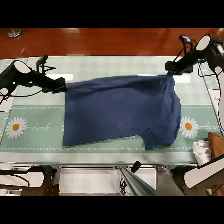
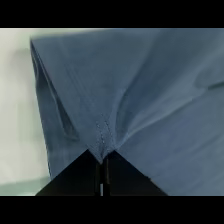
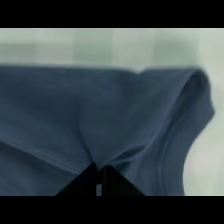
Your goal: Fold the shirts.
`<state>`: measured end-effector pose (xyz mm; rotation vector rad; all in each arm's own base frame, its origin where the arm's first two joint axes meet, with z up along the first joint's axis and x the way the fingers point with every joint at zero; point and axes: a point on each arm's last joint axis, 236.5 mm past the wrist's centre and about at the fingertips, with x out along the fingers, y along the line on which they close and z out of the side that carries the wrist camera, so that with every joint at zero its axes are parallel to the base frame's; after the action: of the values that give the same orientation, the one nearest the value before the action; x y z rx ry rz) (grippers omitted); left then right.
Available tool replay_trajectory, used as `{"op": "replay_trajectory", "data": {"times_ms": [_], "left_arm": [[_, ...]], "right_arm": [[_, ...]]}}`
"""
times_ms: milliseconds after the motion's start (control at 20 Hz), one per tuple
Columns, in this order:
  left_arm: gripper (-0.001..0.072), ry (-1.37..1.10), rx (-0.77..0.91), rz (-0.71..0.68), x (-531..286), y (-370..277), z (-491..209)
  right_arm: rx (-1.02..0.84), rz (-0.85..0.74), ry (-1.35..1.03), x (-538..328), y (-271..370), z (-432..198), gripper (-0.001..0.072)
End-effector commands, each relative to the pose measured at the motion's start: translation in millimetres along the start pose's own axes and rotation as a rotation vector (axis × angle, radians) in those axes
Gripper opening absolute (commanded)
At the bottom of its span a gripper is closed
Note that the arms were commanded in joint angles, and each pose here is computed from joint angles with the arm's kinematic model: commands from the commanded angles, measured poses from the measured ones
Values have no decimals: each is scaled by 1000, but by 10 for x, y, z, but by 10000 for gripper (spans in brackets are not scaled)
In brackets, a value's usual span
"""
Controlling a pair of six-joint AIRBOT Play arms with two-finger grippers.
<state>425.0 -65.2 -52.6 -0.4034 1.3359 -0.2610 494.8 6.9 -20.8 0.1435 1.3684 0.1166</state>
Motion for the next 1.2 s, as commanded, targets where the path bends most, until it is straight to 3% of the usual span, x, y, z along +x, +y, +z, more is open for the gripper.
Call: {"op": "replay_trajectory", "data": {"times_ms": [0, 150, 400, 800, 850, 900, 950, 1050, 1150], "left_arm": [[34, 154, -52, -10, 2, 9, -344], [34, 179, -103, 0, 37, 42, -398], [34, 215, -115, 24, -27, 168, -481], [35, 199, -120, 30, 7, 208, -439], [36, 199, -120, 30, 7, 208, -439], [58, 199, -120, 30, 5, 210, -439], [153, 211, -120, 28, 0, 204, -465], [383, 267, -57, 19, -37, 198, -593], [397, 417, 8, 78, -172, 358, -943]], "right_arm": [[-10, -16, 262, 34, -66, -585, 21], [-6, -26, 337, 113, -113, -729, 21], [-22, -194, 356, 66, -512, -759, 20], [-11, -181, 281, 128, -480, -594, 21], [-9, -163, 282, 141, -439, -596, 43], [-27, -139, 291, 145, -390, -614, 222], [-78, -96, 324, 136, -310, -686, 426], [-78, -83, 398, 55, -324, -854, 460], [-40, -84, 437, -84, -401, -983, 460]]}}
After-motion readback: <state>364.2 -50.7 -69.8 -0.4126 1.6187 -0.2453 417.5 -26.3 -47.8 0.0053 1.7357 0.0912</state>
